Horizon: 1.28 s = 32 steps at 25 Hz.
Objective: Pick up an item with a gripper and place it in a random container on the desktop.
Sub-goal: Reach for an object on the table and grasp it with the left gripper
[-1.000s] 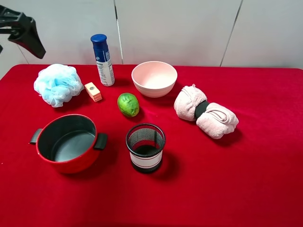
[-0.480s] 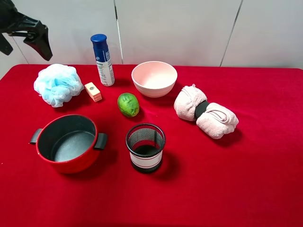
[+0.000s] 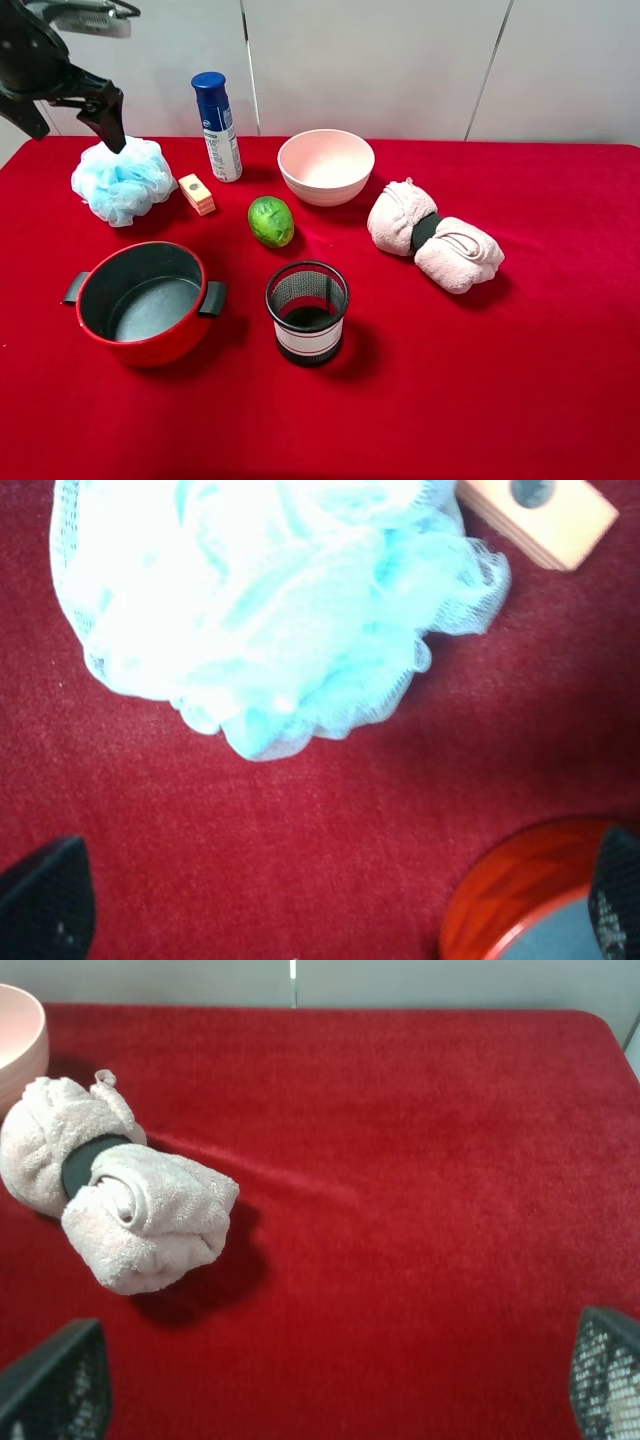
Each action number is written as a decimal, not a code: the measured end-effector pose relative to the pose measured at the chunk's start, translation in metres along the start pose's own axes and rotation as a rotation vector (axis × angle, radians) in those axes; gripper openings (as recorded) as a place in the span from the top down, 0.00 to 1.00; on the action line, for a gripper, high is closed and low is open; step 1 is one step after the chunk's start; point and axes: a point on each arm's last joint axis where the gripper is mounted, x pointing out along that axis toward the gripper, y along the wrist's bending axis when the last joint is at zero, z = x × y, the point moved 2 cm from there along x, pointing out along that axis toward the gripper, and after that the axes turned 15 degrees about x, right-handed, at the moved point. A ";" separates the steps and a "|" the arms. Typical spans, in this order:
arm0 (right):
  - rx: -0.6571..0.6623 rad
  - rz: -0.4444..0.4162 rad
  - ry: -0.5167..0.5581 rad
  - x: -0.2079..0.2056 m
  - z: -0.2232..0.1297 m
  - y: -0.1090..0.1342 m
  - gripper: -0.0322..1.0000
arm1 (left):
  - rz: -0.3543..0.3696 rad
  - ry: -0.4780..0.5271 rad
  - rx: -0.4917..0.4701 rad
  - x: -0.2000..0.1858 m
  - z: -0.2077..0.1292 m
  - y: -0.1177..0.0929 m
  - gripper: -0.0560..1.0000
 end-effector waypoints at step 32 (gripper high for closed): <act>0.000 0.000 0.000 0.000 0.000 0.000 0.30 | -0.002 0.098 -0.066 0.113 0.054 0.028 0.02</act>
